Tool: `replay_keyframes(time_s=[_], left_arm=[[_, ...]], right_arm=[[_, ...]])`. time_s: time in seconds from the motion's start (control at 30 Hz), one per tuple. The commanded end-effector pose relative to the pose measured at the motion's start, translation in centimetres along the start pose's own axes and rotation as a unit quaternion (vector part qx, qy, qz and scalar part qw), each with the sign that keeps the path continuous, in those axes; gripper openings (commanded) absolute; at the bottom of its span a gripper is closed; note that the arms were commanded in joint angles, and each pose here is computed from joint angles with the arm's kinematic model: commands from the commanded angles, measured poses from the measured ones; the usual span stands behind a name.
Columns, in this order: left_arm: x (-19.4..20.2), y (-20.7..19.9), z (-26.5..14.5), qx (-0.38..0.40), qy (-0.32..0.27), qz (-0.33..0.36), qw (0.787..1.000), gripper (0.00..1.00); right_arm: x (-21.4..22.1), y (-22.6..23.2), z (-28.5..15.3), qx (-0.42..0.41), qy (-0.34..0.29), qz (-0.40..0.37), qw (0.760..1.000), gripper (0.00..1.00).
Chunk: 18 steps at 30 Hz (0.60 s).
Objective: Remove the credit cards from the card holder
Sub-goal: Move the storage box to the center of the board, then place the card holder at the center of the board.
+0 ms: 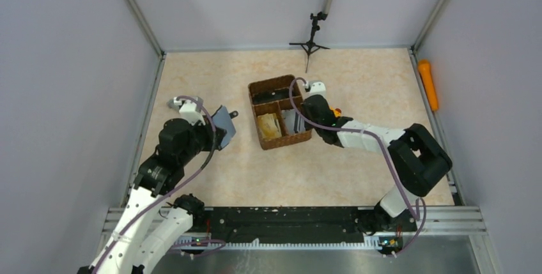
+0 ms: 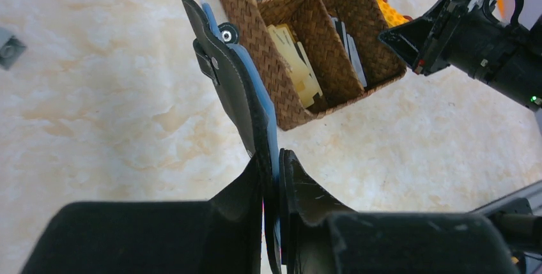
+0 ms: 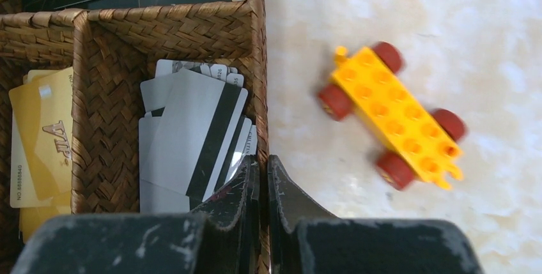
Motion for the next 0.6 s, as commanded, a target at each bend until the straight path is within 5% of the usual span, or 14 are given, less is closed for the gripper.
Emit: replay_keyframes(time_s=[0.0, 0.23, 0.27, 0.37, 0.57], left_arm=[[-0.8, -2.1, 1.0, 0.071, -0.007, -0.011, 0.997, 0.00], [-0.4, -3.7, 1.8, 0.132, 0.016, -0.023, 0.991, 0.00], [-0.2, -3.9, 1.9, 0.144, 0.021, -0.025, 0.989, 0.00], [0.1, -4.8, 2.0, 0.180, 0.034, -0.032, 0.983, 0.00], [0.5, -6.2, 2.3, 0.242, 0.050, -0.046, 0.968, 0.00]], right_arm=[[-0.3, -5.1, -1.1, 0.073, -0.001, 0.013, 0.997, 0.01], [-0.3, -9.0, -1.4, 0.130, 0.008, 0.035, 0.991, 0.05], [-0.5, -8.9, -1.4, 0.126, 0.007, 0.038, 0.991, 0.11], [-1.2, -8.2, -2.2, 0.083, 0.015, 0.024, 0.996, 0.58], [-2.9, -8.0, -5.5, 0.042, -0.042, 0.045, 0.997, 0.73]])
Point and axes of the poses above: each gripper's point midway between its finger pads, its own z axis out along the fingers, its own y axis along the line the jaws close on, x = y × z, the point moved 5 cm from there along -z, back along the fingers, and after that the axes turned 3 degrees about -z, right-handed, at the moved point
